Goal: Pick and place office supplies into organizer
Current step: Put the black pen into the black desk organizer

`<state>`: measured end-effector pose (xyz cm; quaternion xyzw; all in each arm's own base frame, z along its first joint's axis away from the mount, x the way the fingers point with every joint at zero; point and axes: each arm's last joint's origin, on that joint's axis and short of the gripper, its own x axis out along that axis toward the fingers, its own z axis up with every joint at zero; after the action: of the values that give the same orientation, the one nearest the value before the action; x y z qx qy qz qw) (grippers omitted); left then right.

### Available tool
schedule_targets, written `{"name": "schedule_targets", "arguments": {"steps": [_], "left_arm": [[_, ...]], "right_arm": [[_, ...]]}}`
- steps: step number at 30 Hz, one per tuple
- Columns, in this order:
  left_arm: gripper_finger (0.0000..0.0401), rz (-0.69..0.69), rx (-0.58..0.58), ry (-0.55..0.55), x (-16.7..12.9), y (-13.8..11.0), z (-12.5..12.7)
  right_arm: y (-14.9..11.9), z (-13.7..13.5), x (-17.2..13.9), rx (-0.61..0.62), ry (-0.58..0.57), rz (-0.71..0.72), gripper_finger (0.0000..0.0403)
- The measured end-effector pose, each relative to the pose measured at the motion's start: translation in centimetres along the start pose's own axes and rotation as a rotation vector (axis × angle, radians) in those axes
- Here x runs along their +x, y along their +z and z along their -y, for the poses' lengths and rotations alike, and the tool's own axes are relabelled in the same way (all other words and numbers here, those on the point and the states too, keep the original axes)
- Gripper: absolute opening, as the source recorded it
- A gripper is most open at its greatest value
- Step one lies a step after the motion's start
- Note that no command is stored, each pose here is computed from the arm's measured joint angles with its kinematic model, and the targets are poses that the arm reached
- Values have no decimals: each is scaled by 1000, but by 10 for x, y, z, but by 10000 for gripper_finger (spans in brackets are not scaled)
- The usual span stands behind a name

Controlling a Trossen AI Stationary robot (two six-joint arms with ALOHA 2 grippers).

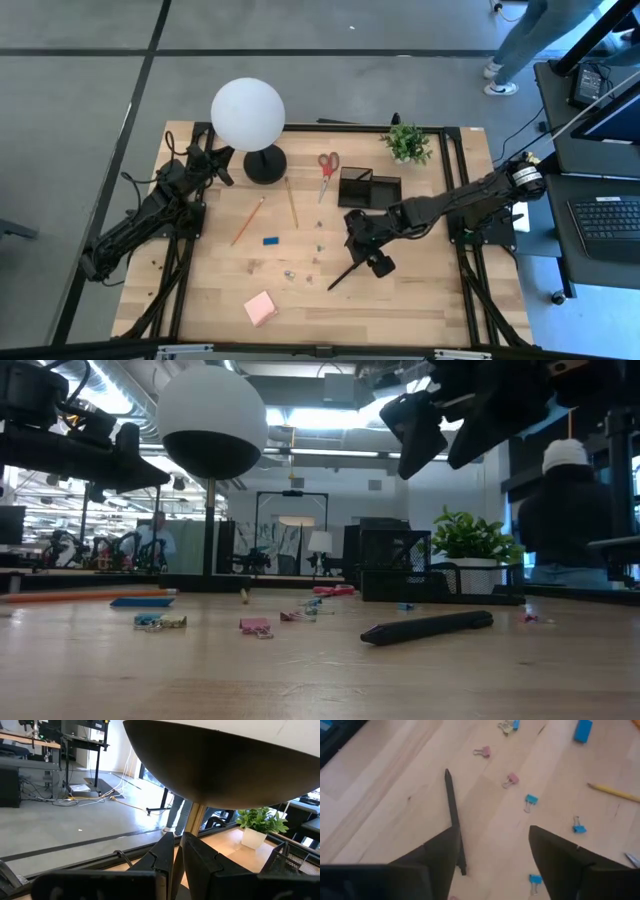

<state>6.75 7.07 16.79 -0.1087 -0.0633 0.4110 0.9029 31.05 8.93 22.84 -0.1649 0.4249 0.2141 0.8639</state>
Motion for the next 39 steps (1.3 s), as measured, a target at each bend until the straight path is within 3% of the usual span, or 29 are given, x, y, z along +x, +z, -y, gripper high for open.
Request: {"name": "schedule_targets", "arguments": {"steps": [7, 16, 21, 33, 39], "left_arm": [[33, 0, 0, 0, 0, 0, 0], [33, 0, 0, 0, 0, 0, 0], [33, 0, 0, 0, 0, 0, 0], [33, 0, 0, 0, 0, 0, 0], [33, 0, 0, 0, 0, 0, 0]], "right_arm": [[0, -1, 0, 31, 0, 0, 299], [0, -2, 0, 53, 0, -1, 303], [0, -2, 1, -21, 1, -6, 303], [-15, -11, 51, -86, 60, -153, 303], [-23, -17, 73, -107, 33, -230, 303]]}}
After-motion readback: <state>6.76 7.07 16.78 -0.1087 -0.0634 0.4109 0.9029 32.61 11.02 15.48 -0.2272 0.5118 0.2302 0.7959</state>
